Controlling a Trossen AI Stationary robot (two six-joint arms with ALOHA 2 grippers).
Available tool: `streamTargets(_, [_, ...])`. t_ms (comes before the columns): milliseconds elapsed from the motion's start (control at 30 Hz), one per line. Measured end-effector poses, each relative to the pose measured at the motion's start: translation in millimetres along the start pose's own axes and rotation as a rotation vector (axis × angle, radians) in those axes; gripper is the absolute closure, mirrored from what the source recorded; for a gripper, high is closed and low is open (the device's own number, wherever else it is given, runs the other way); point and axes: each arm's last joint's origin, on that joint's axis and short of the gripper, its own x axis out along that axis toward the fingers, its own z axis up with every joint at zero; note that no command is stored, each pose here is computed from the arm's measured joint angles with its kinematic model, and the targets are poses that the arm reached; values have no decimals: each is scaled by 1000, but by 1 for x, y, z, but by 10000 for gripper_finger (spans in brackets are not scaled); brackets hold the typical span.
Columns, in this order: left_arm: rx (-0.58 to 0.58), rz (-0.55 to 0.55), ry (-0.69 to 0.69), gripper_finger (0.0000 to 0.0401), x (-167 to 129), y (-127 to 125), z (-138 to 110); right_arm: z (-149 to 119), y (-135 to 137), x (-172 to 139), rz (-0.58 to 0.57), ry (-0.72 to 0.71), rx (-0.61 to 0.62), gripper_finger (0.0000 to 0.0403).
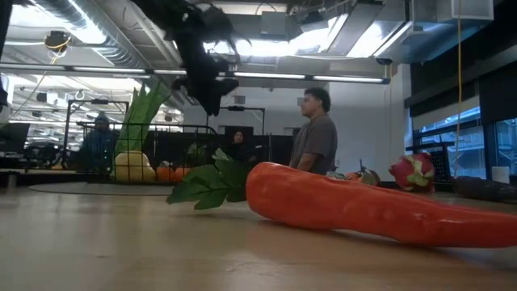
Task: Build produce basket
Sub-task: Put the yellow starfruit into the wire basket
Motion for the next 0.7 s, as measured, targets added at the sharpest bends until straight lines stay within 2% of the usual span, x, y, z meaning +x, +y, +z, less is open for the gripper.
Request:
streamTargets(233, [4, -116, -122, 325, -60, -10, 8, -2, -2, -4, -2, 4, 26, 305])
streamTargets(333, [36, -213, -148, 326, -89, -20, 5, -4, -4, -7, -3, 17, 18, 305])
streamTargets(467, [74, -351, -161, 322, -124, -36, -5, -14, -5, -8, 31, 118, -17, 305])
streamTargets(700, [-6, -520, -120, 322, -165, -64, -26, -27, -9, -10, -10, 251, 124, 305])
